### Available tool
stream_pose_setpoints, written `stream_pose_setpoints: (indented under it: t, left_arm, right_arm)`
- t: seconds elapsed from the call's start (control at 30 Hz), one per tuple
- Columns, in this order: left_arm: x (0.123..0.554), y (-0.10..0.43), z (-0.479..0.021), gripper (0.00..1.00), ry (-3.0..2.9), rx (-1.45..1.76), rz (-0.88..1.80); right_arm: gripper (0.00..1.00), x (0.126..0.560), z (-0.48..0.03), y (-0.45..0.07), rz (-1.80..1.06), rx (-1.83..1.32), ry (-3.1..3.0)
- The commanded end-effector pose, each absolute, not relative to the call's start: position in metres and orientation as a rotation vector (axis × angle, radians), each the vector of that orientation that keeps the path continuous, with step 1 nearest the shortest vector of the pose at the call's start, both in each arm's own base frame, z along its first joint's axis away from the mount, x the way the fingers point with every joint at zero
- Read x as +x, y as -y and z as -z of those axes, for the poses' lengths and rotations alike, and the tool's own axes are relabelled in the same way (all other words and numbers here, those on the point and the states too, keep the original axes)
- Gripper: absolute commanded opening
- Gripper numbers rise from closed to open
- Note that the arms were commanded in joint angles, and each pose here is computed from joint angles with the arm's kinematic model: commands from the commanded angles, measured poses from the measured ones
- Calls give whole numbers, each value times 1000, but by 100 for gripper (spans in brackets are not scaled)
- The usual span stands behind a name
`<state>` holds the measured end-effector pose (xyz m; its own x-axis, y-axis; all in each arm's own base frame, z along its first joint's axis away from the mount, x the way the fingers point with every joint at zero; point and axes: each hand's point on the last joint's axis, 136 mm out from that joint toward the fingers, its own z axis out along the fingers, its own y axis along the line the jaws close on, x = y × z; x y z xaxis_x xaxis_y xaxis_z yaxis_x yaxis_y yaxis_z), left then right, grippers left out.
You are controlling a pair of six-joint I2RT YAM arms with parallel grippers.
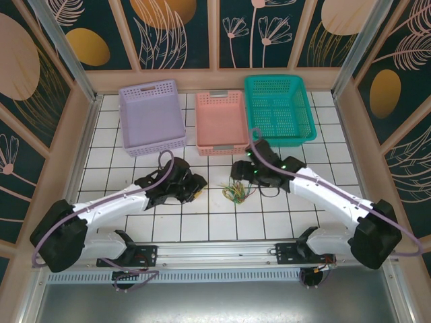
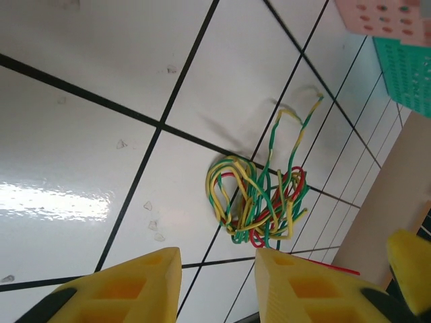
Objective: Untangle the cables
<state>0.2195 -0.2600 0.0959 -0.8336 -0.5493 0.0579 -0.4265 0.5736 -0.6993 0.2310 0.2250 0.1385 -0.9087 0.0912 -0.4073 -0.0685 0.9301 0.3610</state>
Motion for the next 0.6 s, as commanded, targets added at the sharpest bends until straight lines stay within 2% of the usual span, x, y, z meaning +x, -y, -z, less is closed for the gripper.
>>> stream_pose_setpoints:
  t: [0.0, 0.13, 0.33, 0.43, 0.57]
  left_arm:
    - [225, 246, -114, 36, -2570, -789, 1033]
    - [220, 237, -121, 35, -2538, -791, 1046]
    - [210, 231, -123, 35, -2539, -791, 1070]
    - [208, 229, -126, 35, -2535, -785, 1082]
    - [206, 228, -131, 35, -2521, -780, 1104]
  right_arm:
    - [84, 216, -117, -216, -163, -126, -2711]
    - [88, 212, -89, -233, 54, -263, -2740]
    - [88, 216, -49, -232, 224, -325, -2782]
    - [86, 222, -48, -230, 279, -332, -2760]
    - [74, 223, -43, -235, 233, -324, -2772]
